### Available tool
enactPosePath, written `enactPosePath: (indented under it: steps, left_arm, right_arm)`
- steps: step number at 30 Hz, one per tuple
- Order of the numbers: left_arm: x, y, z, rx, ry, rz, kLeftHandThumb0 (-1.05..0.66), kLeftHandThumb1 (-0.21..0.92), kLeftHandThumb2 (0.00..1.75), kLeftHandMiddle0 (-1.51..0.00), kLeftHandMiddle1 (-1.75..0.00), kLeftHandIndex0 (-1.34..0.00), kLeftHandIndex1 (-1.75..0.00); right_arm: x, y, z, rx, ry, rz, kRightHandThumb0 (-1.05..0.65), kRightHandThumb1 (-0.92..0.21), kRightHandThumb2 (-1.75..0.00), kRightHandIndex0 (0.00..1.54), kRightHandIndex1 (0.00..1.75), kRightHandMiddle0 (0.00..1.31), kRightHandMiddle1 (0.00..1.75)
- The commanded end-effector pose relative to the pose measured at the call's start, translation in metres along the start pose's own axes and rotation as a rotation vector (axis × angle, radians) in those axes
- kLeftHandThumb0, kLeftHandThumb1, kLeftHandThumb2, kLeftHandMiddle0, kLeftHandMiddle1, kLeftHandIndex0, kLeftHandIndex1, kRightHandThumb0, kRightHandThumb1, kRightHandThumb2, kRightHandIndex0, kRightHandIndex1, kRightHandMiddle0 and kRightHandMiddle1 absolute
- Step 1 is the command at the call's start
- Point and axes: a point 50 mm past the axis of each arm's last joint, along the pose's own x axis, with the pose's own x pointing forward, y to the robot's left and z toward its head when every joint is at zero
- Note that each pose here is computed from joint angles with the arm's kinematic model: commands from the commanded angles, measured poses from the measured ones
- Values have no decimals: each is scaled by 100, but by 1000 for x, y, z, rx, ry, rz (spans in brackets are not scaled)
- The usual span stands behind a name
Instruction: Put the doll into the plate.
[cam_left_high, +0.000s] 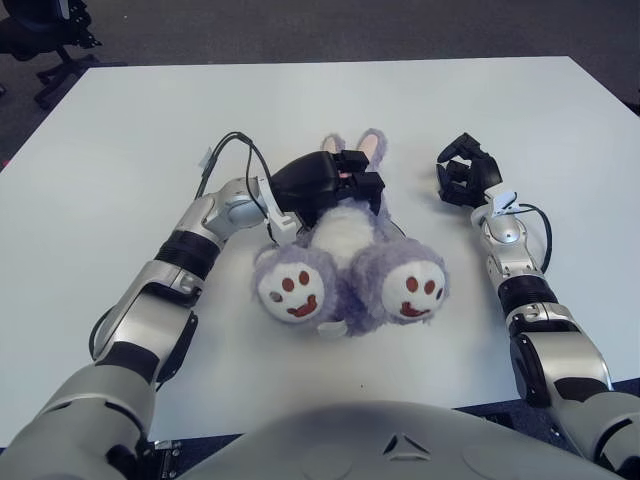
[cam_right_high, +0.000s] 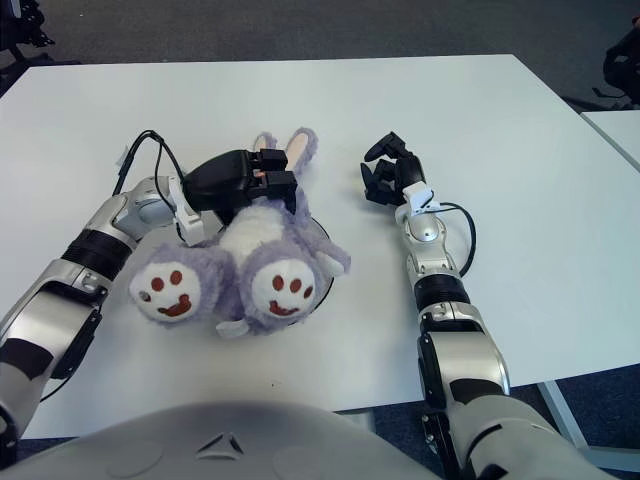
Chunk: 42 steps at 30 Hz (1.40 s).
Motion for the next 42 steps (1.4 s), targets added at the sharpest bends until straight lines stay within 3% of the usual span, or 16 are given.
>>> enactPosePath:
  steps: [1, 6, 17, 21, 22, 24, 25, 28, 32, 42]
  left_arm:
    - [0, 3, 2, -17, 4, -52, 0, 84, 31, -63, -109, -51, -154]
    - [1, 3, 2, -62, 29, -77, -1, 91, 23, -56, -111, -45, -154]
    - [1, 8, 6, -88, 33, -105, 0, 92, 24, -54, -117, -39, -155]
    - [1, 9, 7, -81, 34, -130, 0, 92, 29, -46, -127, -37, -156]
    - [2, 9, 7, -74, 35, -142, -4, 92, 27, -42, -111, -33, -139]
    - [2, 9, 8, -61, 37, -171, -13, 92, 18, -42, -49, -36, -71]
    - [1, 9, 8, -57, 37, -182, -14, 92, 16, -41, -31, -37, -50]
    - [1, 9, 8, -48, 36, -203, -14, 92, 12, -38, -10, -38, -23]
    - [1, 10, 9, -35, 31, -219, -12, 92, 10, -33, -2, -38, -12]
    - [-2, 13, 11, 27, 14, -243, -5, 92, 9, -25, 0, -37, -7]
  right_arm:
    - [-36, 15, -54, -6, 271, 70, -40, -58, -97, 89, 175, 42, 175]
    - [-36, 15, -53, -6, 270, 71, -40, -58, -97, 89, 175, 42, 175]
    - [-36, 15, -53, -3, 268, 71, -40, -58, -97, 89, 175, 42, 175]
    - [-36, 16, -53, -3, 268, 71, -40, -58, -97, 89, 175, 42, 175]
    - [-36, 15, -53, -3, 268, 71, -40, -58, -97, 89, 175, 42, 175]
    - [-36, 15, -53, -3, 268, 72, -40, -58, -97, 88, 175, 42, 175]
    - [-36, 15, -53, -3, 268, 72, -40, -58, -97, 88, 175, 42, 175]
    - [-36, 15, -53, -2, 268, 73, -40, -58, -97, 88, 175, 42, 175]
    - [-36, 15, -53, -2, 270, 73, -40, -58, -97, 88, 175, 42, 175]
    - [-35, 15, -52, -2, 268, 73, -40, -58, -96, 88, 175, 42, 175]
